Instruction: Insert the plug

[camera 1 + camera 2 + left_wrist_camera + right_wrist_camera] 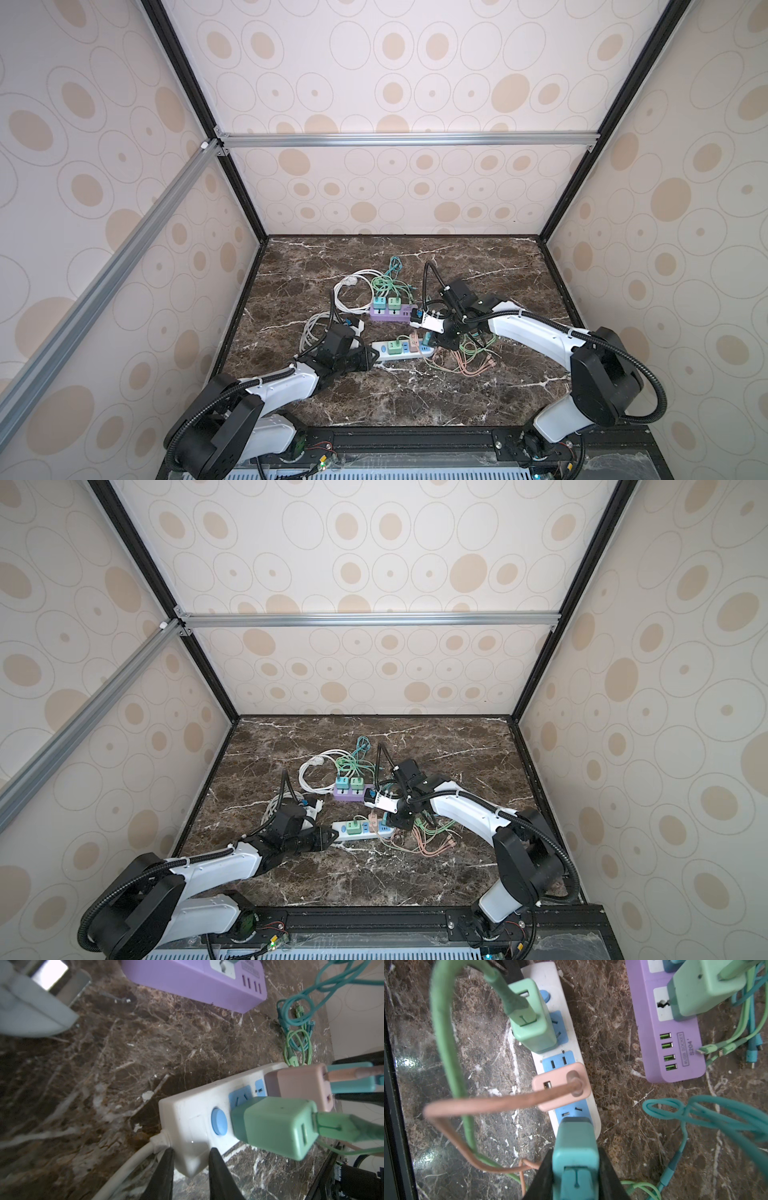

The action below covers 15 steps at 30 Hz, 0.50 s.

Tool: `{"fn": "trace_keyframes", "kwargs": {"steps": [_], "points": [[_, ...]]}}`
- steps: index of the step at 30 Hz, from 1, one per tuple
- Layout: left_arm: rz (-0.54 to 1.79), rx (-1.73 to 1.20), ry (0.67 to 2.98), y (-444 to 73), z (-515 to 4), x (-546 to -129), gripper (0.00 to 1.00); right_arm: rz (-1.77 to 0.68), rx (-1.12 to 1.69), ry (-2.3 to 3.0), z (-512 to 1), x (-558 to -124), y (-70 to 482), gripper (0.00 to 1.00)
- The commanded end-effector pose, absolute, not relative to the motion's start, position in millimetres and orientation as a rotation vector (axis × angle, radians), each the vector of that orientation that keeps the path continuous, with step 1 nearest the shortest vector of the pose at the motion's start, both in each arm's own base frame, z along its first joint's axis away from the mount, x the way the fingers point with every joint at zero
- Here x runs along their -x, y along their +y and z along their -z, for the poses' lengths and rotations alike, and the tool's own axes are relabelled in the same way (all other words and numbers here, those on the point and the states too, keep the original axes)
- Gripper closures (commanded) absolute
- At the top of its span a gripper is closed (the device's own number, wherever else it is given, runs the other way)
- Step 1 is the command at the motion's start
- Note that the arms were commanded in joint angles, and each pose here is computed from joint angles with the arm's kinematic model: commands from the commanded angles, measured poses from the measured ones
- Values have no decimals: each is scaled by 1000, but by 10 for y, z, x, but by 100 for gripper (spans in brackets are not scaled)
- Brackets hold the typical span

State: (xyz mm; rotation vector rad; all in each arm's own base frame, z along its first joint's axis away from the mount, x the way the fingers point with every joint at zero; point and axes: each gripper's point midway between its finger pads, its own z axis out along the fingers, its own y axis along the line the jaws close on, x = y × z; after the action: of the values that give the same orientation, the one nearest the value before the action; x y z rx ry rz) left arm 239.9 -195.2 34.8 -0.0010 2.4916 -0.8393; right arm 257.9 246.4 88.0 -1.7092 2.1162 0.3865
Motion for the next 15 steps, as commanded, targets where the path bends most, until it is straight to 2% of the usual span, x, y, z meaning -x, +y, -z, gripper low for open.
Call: {"fn": "trace_keyframes", "kwargs": {"steps": [1,15], "points": [[785,30,2508,-1869,-260,-2484,75,-378,1763,2081,-929,-2577,2499,82],[765,30,2507,-1788,-230,-2628,78,-404,1763,2058,-915,-2525,2573,83]]}}
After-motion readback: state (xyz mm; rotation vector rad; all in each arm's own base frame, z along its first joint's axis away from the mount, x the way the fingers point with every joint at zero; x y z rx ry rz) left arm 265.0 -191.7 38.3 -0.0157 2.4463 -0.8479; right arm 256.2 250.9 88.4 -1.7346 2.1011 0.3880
